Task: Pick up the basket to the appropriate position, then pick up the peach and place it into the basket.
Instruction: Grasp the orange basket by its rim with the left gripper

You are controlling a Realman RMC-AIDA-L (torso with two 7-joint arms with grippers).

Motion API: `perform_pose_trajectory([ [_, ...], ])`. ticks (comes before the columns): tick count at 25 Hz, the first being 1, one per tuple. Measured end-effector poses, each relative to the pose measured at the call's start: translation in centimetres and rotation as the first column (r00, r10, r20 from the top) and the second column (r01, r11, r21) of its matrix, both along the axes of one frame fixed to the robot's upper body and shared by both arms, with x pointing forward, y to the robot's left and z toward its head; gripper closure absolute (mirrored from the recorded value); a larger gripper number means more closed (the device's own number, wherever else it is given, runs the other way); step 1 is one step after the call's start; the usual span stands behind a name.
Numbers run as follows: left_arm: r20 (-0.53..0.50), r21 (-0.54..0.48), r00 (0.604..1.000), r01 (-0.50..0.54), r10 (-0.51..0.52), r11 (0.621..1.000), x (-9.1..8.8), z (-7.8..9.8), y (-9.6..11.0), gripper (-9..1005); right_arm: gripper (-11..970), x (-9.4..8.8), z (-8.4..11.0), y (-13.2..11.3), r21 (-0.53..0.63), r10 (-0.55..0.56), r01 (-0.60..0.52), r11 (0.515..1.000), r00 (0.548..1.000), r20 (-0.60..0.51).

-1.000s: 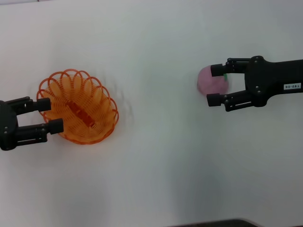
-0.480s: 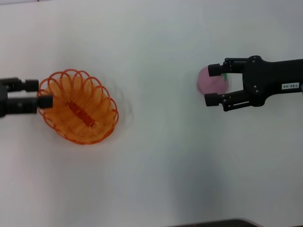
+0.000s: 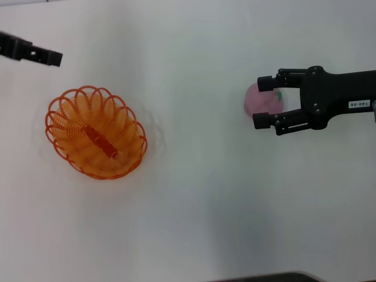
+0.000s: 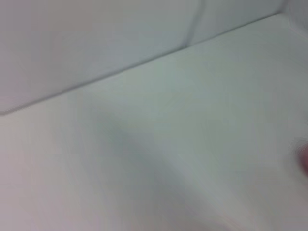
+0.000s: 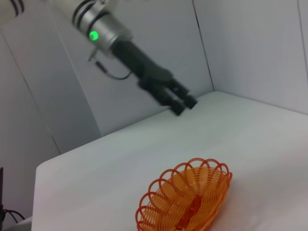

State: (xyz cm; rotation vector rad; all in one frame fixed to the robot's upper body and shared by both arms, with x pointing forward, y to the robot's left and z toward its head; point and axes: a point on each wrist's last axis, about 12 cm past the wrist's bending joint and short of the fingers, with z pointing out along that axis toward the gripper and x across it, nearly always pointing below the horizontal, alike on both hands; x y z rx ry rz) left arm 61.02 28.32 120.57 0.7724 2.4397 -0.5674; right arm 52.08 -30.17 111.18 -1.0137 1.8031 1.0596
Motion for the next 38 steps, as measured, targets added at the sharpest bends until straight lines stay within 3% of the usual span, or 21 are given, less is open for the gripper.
perform_pose_trajectory([
  [5,-0.016,0.143,1.000,-0.013,0.016,0.990,1.6,-0.5,-2.7,249,34,-0.1,-0.1,-0.1,0.001,-0.007,0.007,1.000,1.000,-0.002],
  [11,-0.041,0.304,0.999,-0.013,0.027,0.952,2.3,-3.6,-4.1,258,36,0.1,-0.4,0.2,0.001,-0.013,0.013,1.000,1.000,-0.008],
  [17,-0.113,0.337,0.994,0.023,0.016,0.941,2.1,-6.7,-5.1,268,39,0.4,-0.6,0.7,0.001,-0.015,0.015,1.000,1.000,-0.011],
  [25,-0.107,0.349,0.994,0.025,0.014,0.937,2.0,-7.7,-5.6,280,42,0.6,-0.5,1.0,0.007,-0.013,0.013,1.000,1.000,-0.007],
  [31,-0.108,0.350,0.994,0.030,0.008,0.936,2.0,-7.6,-5.7,498,45,0.5,-0.7,1.0,0.010,-0.015,0.015,1.000,1.000,-0.012],
  [38,-0.125,0.338,0.992,0.047,-0.005,0.940,2.0,-7.3,-6.1,653,48,0.4,-0.8,0.8,0.008,-0.025,0.025,1.000,1.000,-0.013],
])
